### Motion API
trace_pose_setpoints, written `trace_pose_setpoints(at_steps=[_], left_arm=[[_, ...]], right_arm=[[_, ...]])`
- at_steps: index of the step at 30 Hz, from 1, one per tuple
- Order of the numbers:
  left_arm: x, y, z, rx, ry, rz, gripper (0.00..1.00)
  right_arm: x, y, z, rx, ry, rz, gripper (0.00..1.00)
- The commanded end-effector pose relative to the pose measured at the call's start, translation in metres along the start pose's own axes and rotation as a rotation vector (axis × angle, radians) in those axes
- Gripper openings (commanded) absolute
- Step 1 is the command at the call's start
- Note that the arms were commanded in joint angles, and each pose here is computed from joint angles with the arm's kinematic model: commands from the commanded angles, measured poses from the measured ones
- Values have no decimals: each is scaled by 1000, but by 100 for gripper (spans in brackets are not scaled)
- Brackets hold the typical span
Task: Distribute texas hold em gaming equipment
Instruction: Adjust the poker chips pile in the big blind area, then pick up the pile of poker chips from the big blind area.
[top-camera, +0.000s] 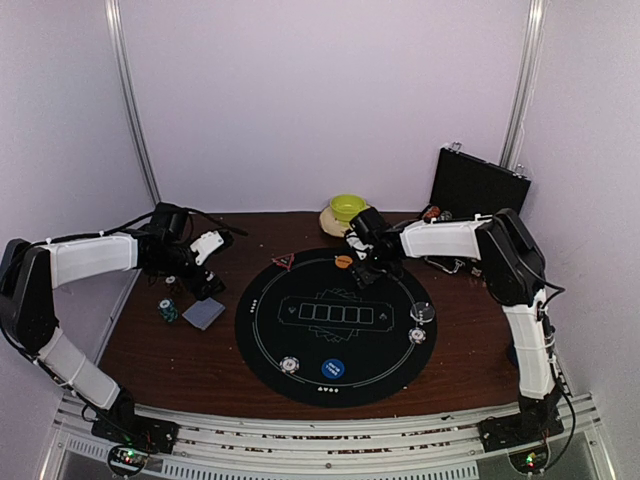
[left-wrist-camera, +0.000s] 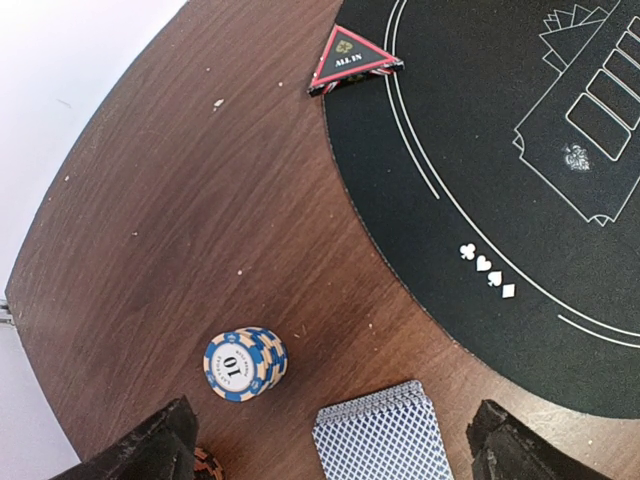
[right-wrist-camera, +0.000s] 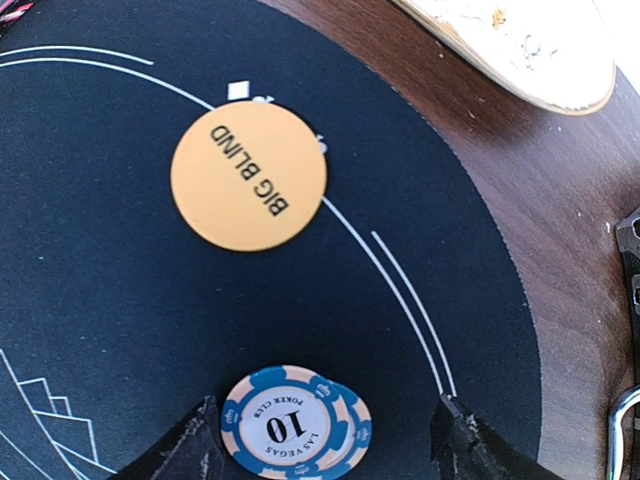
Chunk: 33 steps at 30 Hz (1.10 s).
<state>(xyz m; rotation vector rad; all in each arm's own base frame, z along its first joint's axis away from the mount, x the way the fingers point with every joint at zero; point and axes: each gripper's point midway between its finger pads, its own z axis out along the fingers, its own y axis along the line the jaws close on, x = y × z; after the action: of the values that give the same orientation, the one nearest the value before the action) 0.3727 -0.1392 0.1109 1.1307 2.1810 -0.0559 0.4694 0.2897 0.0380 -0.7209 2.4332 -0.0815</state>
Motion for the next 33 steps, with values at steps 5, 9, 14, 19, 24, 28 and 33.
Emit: trace_pose_setpoints(at_steps=[5,9,14,19,24,28,33], left_arm=[[1,4,6,-16,-9,-4,98],[1,4,7,-15,-6,-5,98],[1,5,6,-17,-7,-5,98],[1,4,6,-17,-8,-5,98],[2,4,8,-16,-3,-4,98],[3,5,8,-18,-1,-4,98],[2,5,7,-21,-3,-3,98]], right_arm=[[-3,-12,-9,-1,-10,34,72],[-3,-4,-9,-46,-8,36,74],[2,3,-2,-95,18,45,74],[8,3,6,-158,39,86,74],[15,9,10,-210,59,86,71],[21,11,16,-214,84,75,68],[25,10,20,-200,99,60,63]])
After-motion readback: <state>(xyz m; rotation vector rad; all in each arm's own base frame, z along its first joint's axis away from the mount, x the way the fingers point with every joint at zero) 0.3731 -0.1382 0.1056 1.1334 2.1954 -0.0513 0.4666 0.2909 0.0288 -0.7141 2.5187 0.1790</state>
